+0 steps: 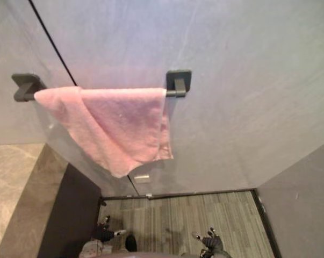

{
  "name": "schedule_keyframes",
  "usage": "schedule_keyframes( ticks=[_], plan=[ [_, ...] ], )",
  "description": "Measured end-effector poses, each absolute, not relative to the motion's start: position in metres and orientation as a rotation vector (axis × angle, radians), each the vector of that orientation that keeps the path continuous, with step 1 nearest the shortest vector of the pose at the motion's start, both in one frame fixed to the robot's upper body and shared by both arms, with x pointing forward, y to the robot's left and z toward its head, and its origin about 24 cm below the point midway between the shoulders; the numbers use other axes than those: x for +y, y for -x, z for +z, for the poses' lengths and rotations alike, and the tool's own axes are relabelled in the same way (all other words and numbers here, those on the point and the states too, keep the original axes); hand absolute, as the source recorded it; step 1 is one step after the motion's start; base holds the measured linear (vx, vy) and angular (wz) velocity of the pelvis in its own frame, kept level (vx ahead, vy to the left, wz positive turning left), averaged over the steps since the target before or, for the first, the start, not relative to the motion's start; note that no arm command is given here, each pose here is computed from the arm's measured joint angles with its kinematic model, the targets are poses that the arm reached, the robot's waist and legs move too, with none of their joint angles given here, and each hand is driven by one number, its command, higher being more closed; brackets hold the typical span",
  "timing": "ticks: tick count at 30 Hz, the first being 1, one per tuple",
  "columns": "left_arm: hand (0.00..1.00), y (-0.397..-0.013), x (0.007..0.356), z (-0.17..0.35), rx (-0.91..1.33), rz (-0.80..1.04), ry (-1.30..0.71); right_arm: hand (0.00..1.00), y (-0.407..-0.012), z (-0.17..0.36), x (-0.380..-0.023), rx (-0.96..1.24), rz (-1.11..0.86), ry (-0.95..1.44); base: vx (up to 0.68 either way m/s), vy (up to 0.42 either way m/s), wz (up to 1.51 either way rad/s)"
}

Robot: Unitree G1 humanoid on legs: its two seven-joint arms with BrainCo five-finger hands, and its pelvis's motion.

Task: Organize washtable

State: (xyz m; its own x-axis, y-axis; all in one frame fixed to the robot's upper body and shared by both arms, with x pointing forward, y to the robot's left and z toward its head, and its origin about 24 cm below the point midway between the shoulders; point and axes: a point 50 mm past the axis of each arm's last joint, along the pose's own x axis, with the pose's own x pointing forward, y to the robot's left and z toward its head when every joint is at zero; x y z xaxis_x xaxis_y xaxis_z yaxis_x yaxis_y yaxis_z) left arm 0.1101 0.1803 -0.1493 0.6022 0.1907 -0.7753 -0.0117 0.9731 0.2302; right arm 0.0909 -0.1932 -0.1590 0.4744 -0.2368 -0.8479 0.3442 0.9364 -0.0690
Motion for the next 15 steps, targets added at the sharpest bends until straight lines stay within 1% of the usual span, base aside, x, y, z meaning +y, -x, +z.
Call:
schedule_keyframes(
  ticks=[10, 14, 15],
  plan=[
    [0.00, -0.115, 0.178, -0.152, 0.954, 0.093, -0.188, 0.00, -0.098, -0.161, -0.189, 1.051, -0.306, -0.082, 0.03, -0.015, 0.01],
    [0.00, -0.119, 0.174, -0.152, 0.951, 0.049, -0.197, 0.00, -0.100, -0.161, -0.188, 1.054, -0.290, -0.070, 0.03, -0.011, 0.09],
    [0.00, -0.121, 0.172, -0.152, 0.952, 0.027, -0.212, 0.00, -0.103, -0.161, -0.186, 1.052, -0.258, -0.039, 0.01, -0.007, 0.11]
  ],
)
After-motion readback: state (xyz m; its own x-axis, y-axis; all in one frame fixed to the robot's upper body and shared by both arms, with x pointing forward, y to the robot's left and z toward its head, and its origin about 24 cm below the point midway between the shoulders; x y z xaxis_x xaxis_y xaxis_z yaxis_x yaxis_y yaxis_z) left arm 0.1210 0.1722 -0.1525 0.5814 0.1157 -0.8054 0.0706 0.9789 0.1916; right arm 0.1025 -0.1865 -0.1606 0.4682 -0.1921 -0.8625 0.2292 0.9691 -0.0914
